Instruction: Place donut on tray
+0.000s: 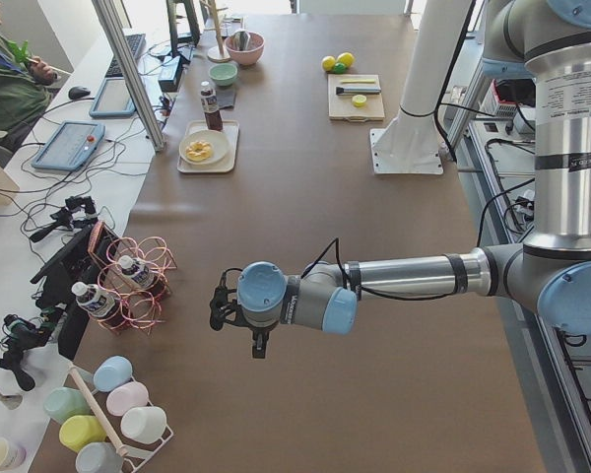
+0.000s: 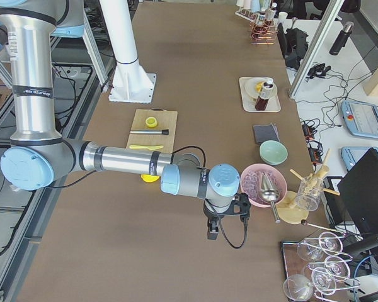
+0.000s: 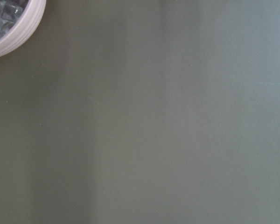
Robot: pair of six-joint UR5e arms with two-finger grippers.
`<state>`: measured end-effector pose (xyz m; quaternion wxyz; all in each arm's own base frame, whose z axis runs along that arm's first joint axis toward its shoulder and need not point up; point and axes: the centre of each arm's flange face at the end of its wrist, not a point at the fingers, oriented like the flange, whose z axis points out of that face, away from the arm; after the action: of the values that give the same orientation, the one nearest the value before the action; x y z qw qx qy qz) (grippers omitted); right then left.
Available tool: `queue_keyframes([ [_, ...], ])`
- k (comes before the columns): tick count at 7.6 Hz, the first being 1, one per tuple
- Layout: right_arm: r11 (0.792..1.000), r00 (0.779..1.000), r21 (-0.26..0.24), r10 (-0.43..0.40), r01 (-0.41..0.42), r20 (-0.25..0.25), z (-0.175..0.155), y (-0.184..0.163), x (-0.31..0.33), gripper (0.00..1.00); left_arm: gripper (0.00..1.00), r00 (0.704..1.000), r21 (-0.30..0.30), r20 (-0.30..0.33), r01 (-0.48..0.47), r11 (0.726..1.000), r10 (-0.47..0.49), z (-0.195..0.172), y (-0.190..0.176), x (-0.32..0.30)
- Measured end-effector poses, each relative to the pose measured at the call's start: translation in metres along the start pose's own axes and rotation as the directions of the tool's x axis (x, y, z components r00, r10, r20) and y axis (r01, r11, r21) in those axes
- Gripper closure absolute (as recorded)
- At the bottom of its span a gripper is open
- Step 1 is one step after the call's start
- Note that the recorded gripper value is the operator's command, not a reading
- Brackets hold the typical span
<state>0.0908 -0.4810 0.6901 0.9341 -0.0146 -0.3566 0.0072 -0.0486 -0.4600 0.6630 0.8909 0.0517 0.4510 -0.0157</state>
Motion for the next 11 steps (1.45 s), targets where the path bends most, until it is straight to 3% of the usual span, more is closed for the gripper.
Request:
queue_keyframes([
  [2,1.000,1.000,-0.003,0.002,-0.002,0.000,0.002,0.004,0.001,0.00,0.01,0.996,-0.044,0.091,-0.010,0.999,0.014,-0.025,-0.004,0.025],
  [5,1.000,1.000,-0.005,0.003,-0.003,0.000,0.003,0.006,0.002,0.00,0.01,0.967,-0.128,0.235,-0.071,0.989,0.100,-0.039,-0.004,0.015],
  [11,1.000,1.000,-0.006,0.005,-0.005,0.001,0.004,0.008,0.003,0.00,0.01,0.960,-0.132,0.266,-0.056,0.990,0.090,-0.038,0.000,0.003],
])
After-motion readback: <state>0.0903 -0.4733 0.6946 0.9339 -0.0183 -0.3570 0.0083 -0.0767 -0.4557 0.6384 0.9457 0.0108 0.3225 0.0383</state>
